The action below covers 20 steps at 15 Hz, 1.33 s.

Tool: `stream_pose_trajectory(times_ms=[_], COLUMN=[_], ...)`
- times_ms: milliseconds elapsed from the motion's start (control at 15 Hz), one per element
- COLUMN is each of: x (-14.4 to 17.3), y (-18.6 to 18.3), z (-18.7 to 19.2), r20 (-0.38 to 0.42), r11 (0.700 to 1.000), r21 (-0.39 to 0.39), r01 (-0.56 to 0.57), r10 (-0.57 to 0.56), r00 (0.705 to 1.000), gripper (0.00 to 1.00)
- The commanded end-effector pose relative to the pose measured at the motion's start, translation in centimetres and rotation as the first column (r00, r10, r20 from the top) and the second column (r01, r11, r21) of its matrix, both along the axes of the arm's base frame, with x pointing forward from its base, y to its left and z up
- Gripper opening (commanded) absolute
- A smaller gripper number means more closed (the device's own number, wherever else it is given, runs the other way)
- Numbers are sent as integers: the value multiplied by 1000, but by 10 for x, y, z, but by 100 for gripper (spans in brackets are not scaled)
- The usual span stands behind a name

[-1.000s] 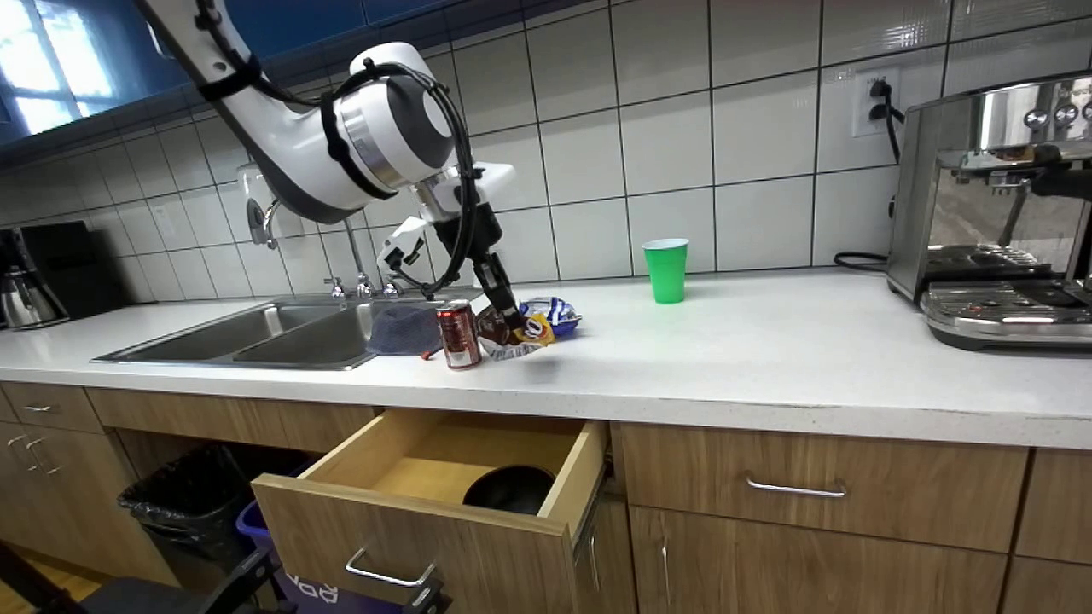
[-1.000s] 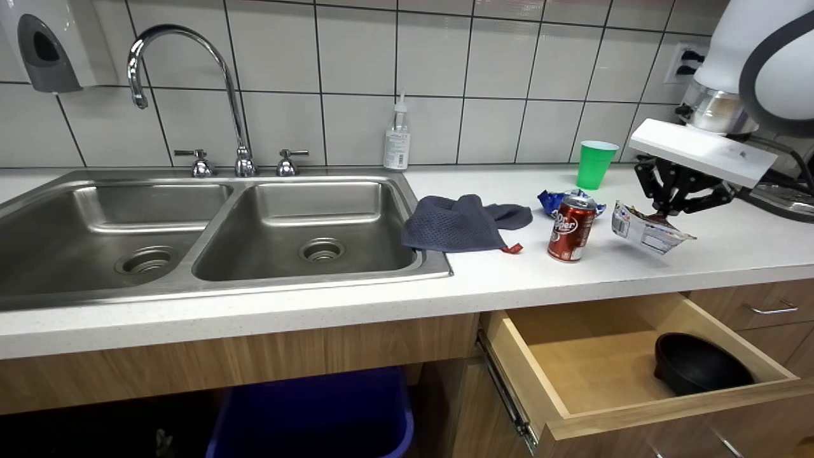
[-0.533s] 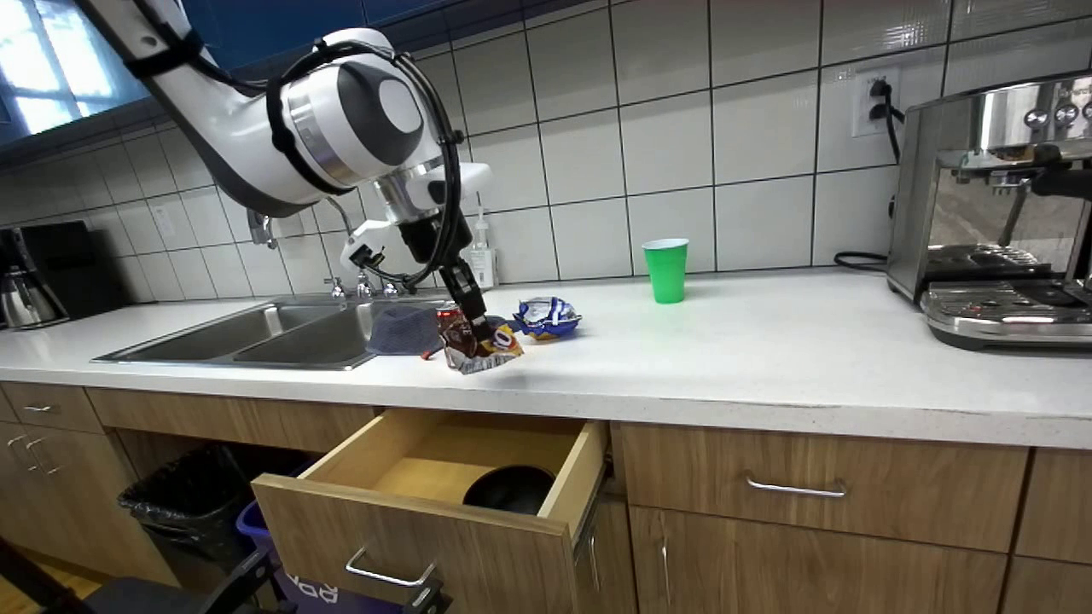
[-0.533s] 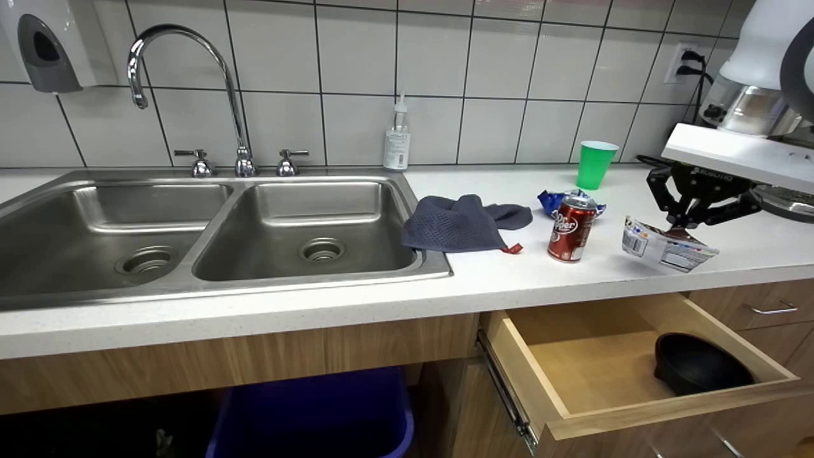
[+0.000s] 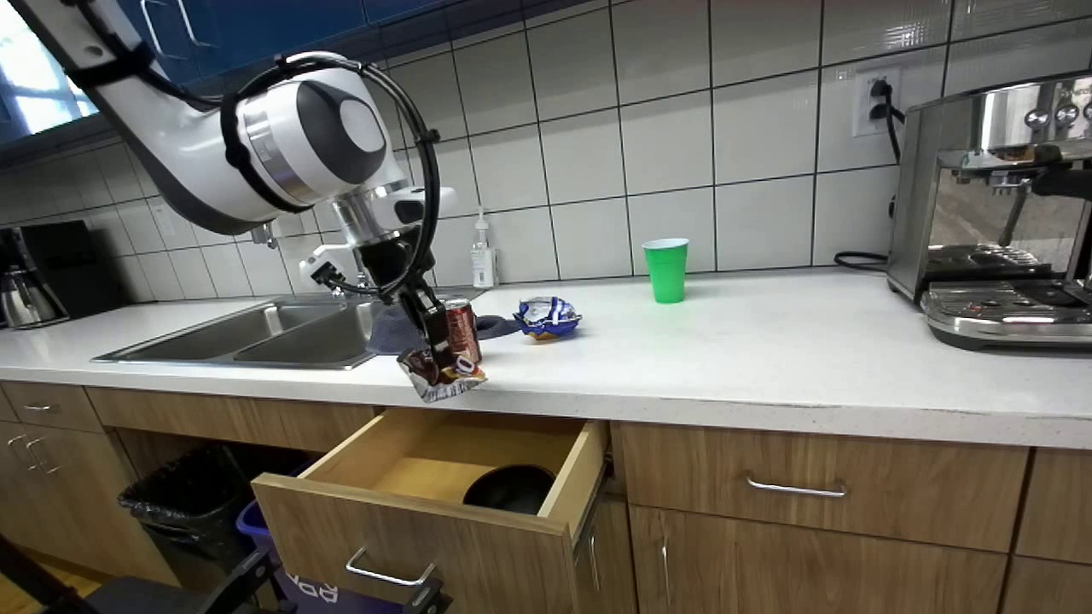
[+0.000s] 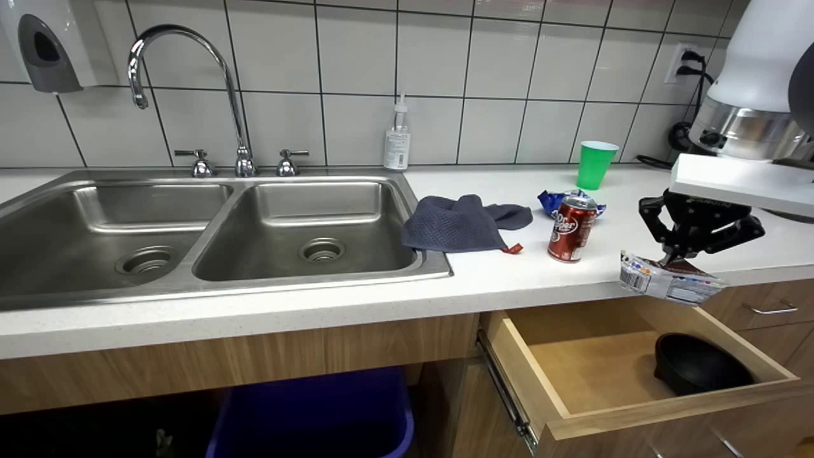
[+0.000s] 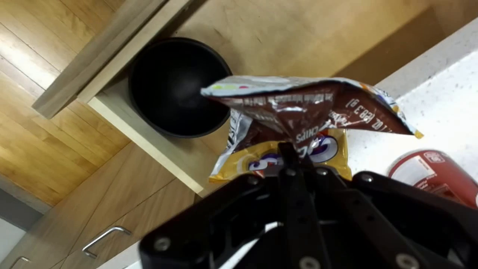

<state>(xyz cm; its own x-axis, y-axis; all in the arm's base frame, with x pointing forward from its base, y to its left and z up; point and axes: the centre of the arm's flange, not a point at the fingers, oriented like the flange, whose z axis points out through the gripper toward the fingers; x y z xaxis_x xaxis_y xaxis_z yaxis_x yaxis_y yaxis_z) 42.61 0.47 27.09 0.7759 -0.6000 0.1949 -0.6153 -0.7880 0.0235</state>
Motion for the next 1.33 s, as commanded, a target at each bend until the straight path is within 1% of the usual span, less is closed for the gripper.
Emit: stream_pose_trajectory(times_ms=[0, 400, 733, 1267], x=[-13, -17, -19, -14], y=[17, 46, 66, 80], z=[-2, -19, -34, -57], r20=[-36, -73, -106, -153], r11=[997, 987, 979, 969], r21=[-17, -23, -24, -33], r01=[-79, -158, -203, -245], r10=[78, 156, 200, 237], r00=[996, 985, 974, 959], gripper=[0, 0, 0, 0])
